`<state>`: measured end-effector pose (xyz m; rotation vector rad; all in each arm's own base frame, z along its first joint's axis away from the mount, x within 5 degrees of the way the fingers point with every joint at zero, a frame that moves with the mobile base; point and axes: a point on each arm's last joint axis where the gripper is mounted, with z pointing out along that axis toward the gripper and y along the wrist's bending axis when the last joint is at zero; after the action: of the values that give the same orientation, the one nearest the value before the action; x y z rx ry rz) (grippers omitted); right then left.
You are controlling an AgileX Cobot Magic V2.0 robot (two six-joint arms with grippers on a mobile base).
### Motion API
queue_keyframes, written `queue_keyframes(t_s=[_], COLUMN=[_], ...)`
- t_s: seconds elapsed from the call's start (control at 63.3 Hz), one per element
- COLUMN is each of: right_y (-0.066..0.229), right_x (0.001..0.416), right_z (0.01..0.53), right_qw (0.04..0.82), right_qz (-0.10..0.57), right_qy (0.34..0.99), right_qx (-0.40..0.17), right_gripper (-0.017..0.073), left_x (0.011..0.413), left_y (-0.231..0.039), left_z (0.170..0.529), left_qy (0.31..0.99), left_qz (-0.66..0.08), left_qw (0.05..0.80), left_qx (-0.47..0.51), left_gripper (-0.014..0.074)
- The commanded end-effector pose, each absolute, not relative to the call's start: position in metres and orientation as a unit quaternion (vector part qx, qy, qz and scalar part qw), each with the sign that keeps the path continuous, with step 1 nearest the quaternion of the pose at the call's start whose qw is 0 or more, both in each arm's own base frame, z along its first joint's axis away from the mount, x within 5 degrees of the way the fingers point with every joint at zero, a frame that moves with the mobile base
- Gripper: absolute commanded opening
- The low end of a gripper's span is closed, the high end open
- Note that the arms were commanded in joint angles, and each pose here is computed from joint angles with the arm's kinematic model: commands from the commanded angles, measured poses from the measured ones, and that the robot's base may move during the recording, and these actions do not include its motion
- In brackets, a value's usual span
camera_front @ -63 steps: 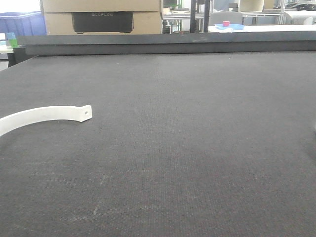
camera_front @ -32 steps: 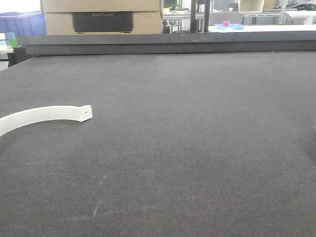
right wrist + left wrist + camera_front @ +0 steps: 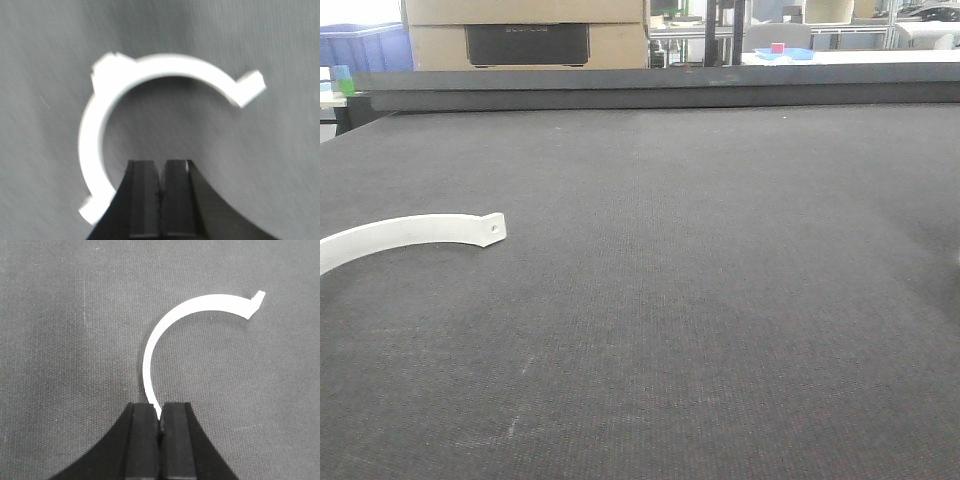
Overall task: Grab PVC pipe and place in blue bin
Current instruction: 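Lower the open left and right grippers around each pipe piece's edge, then close the left and right grippers on the white pipe pieces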
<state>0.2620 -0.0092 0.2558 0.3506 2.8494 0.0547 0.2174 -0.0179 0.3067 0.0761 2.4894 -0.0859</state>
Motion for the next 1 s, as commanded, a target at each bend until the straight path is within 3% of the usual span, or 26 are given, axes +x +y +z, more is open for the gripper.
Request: queue_keyframes(t_s=[0.0, 0.174, 0.364, 0.458, 0.617, 0.98], right_y=[-0.002, 0.024, 0.027, 0.028, 0.029, 0.031], right_x=[0.275, 0.292, 0.295, 0.295, 0.297, 0.311], right_z=[0.259, 0.248, 0.235, 0.233, 0.23, 0.202], right_qw=[0.132, 0.107, 0.076, 0.07, 0.067, 0.05], right_qz=[0.01, 0.006, 0.001, 0.003, 0.007, 0.008], right_qy=[0.982, 0.988, 0.989, 0.989, 0.989, 0.989], right_qx=[0.132, 0.114, 0.128, 0.129, 0.132, 0.142], right_gripper=[-0.015, -0.015, -0.0139, -0.0024, 0.027, 0.0294], left_x=[0.219, 0.219, 0.219, 0.218, 0.218, 0.218], left_y=[-0.018, -0.018, -0.018, -0.018, -0.018, -0.018], left_z=[0.31, 0.31, 0.309, 0.309, 0.309, 0.309], left_qy=[0.943, 0.943, 0.944, 0.945, 0.945, 0.946], left_qz=[-0.037, -0.037, -0.037, -0.039, -0.04, -0.041], left_qw=[0.329, 0.329, 0.326, 0.324, 0.323, 0.321], left_qx=[0.024, 0.024, 0.025, 0.024, 0.023, 0.023], left_gripper=[-0.0111, -0.0111, -0.0111, -0.0111, -0.0111, -0.0111])
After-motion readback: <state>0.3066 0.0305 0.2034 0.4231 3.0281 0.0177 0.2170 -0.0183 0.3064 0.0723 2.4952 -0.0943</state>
